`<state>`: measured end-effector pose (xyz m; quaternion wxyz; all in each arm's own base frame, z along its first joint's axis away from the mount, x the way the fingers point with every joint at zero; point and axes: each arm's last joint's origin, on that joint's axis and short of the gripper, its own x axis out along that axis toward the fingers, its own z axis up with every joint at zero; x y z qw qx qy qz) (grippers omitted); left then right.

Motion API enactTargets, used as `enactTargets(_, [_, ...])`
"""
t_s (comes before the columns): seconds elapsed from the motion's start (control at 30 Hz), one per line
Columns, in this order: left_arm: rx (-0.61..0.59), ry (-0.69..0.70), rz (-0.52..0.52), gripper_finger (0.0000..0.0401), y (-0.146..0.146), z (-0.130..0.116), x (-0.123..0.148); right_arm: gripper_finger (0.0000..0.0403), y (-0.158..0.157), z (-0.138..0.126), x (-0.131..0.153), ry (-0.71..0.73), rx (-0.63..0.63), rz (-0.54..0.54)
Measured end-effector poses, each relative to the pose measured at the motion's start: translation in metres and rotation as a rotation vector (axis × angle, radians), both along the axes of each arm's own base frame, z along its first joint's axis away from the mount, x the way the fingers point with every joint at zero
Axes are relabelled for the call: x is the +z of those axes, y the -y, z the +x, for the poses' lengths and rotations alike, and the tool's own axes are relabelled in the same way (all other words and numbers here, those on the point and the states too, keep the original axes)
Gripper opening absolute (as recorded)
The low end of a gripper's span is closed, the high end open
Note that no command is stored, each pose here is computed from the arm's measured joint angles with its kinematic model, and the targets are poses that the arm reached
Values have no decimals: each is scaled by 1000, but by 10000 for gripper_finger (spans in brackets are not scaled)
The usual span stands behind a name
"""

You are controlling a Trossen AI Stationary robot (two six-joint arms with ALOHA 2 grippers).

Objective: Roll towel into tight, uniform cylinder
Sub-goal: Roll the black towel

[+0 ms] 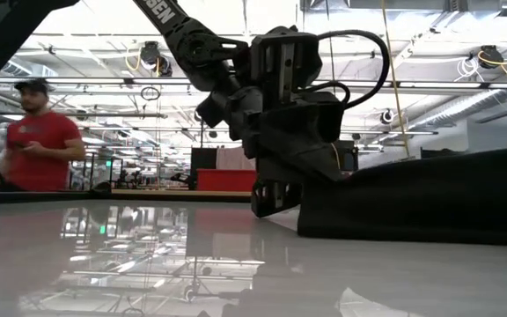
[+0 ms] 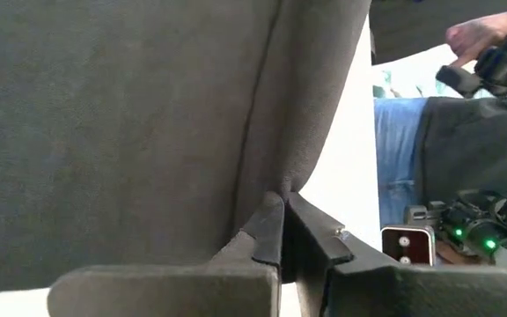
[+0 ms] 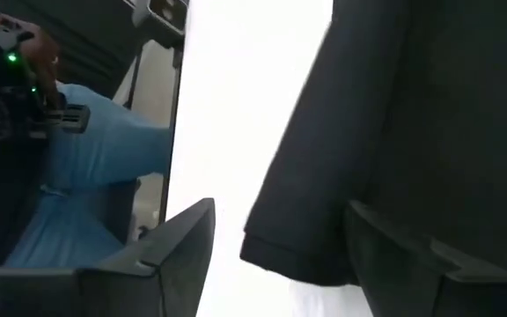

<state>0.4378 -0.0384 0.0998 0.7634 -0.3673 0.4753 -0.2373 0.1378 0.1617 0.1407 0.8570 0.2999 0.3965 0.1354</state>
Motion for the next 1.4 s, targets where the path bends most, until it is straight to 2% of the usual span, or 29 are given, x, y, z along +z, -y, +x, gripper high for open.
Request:
enactTargets(0.3, [30,-43,37,13,-1,-3,-3,232,9,-6,23,154,60,-64])
enactTargets(0.57, [50,-55,39,13,-1,-2,-3,231,-1,2,40,307,195,-196])
enactTargets(0.87, [56,-61,39,13,-1,-3,-3,231,-14,7,18,214,311,-230])
enactTargets(1.27, [15,-44,62,13,1,-4,-4,231,-9,5,-3,80,247,-373])
enactTargets(1.4, [-23,-9,85,37,4,-5,-4,231,-6,3,-6,49,247,-401])
